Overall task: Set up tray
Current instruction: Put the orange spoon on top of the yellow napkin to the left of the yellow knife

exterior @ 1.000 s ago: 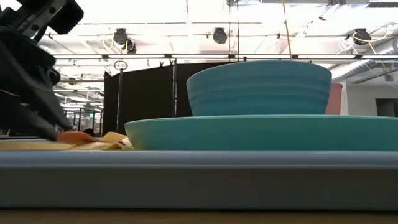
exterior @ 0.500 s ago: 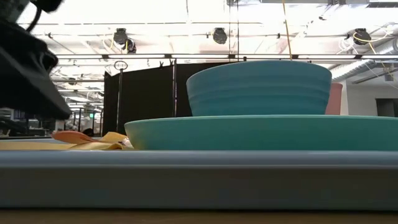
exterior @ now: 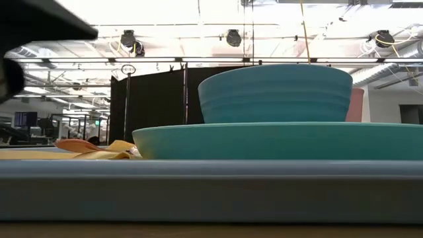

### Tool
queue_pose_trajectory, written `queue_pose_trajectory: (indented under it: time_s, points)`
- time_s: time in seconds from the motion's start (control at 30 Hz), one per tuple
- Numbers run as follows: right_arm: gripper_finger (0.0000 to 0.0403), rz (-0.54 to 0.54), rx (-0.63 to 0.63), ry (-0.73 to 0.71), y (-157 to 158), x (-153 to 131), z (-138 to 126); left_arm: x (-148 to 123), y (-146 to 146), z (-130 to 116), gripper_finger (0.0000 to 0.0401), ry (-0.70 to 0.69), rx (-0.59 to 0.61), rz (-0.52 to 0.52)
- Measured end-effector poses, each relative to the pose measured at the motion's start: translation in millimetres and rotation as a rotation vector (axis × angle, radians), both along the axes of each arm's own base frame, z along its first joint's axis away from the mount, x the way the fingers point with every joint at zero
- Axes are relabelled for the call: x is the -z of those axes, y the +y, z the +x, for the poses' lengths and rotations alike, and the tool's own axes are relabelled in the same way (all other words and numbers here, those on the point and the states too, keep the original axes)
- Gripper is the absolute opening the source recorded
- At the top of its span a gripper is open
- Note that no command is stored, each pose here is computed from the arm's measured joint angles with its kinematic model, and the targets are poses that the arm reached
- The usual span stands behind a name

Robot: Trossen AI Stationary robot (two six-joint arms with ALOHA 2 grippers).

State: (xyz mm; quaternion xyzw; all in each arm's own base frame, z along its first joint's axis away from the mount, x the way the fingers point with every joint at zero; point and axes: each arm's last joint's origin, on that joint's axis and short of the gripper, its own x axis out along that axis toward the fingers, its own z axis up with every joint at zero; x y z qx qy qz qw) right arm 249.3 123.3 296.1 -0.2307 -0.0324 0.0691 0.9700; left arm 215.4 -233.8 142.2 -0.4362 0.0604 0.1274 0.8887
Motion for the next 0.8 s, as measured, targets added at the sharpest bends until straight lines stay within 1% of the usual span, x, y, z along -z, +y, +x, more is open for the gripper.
queue_pose_trajectory:
  time_s: [0.13, 0.27, 0.37, 0.43, 0.53, 0.67, 0.73, 0.8]
  points:
    - [0.0033, 0.072, 0.033, 0.153, -3.6, -1.6, 12.7, -13.8, -4.7, 2.5, 0.0019, -0.060, 0.058, 0.167]
    - [0.0022, 0.102, 0.074, 0.313, -6.0, -2.7, 33.7, -23.2, -7.0, 3.1, 0.0038, -0.096, 0.087, 0.303]
    - [0.0011, 0.127, 0.033, 0.426, -5.2, 0.2, 54.0, -23.6, -8.7, 1.2, 0.0048, -0.085, 0.106, 0.391]
    - [0.0005, 0.141, -0.018, 0.476, -3.4, 2.3, 67.0, -23.7, -10.1, -0.8, 0.0053, -0.081, 0.109, 0.428]
    - [0.0001, 0.165, -0.048, 0.560, -1.8, 7.6, 83.9, -26.2, -14.4, -8.0, 0.0058, -0.087, 0.067, 0.466]
    - [0.0000, 0.160, -0.058, 0.668, 2.7, 22.1, 103.8, -27.8, -23.7, -25.6, 0.0053, -0.079, -0.007, 0.516]
    - [0.0000, 0.161, -0.086, 0.708, 7.0, 29.0, 112.9, -29.6, -27.8, -34.1, 0.0050, -0.079, -0.043, 0.525]
    - [0.0000, 0.179, -0.109, 0.737, 12.4, 35.6, 123.8, -31.3, -30.9, -40.6, 0.0047, -0.074, -0.059, 0.555]
